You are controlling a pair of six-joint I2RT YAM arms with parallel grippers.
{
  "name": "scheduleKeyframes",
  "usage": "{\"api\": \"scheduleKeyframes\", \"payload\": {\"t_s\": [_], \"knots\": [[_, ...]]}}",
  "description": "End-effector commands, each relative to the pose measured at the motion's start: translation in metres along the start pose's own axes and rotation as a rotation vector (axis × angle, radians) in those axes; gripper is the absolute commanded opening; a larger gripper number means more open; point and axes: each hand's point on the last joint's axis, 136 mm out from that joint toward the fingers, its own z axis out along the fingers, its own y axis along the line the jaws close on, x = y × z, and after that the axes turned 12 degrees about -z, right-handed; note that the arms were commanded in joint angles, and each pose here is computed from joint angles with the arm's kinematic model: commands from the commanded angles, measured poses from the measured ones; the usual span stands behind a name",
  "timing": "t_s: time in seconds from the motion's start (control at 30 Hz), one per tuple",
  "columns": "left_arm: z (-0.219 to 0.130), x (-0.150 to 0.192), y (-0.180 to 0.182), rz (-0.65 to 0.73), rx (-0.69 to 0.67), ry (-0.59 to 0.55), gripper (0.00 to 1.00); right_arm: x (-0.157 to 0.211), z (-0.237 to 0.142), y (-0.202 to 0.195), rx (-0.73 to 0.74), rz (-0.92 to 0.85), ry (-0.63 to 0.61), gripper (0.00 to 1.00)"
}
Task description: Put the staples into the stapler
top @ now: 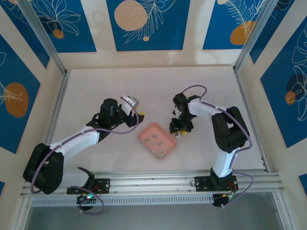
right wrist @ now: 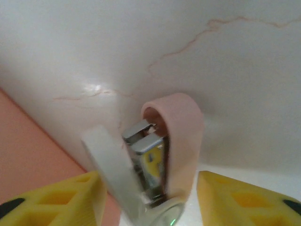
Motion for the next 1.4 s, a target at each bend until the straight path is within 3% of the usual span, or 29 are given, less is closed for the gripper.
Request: {"api": "scheduleKeyframes", "payload": {"t_s": [0.0,0.13,0.27,0.37,0.57,0.7,0.93,1.07,1.37], "knots": [[0.002,-0.011,-0.006,0.005,0.005,-0.017,0.6,0.003,0.01,-0.007,0.042,-0.01,0.025,0.51],[0.002,-0.012,-0.007,0.009,0.003,-0.019,0.59,0.001,0.012,-0.01,0.061,-0.019,0.017,0.51],[0.002,-0.011,-0.01,0.013,0.007,-0.016,0.59,-0.002,0.008,-0.012,0.077,-0.025,-0.004,0.36],[0.003,-0.012,-0.011,0.015,0.01,-0.016,0.6,-0.006,-0.001,-0.009,0.072,-0.047,-0.058,0.3],[0.006,-0.023,-0.02,-0.045,0.045,0.0,0.59,-0.02,-0.039,-0.001,0.075,-0.124,-0.25,0.27],[0.006,-0.041,-0.034,-0.19,0.086,0.016,0.59,-0.042,-0.085,0.027,0.045,-0.313,-0.505,0.27],[0.005,-0.057,-0.051,-0.447,0.135,0.088,0.54,-0.05,-0.139,0.116,0.025,-0.927,-0.945,0.23],[0.004,-0.045,-0.068,-0.524,0.201,0.178,0.54,-0.047,-0.136,0.145,0.089,-1.169,-1.033,0.23],[-0.004,-0.021,-0.069,-0.55,0.18,0.249,0.53,-0.056,-0.143,0.161,0.078,-1.179,-1.094,0.22]]}}
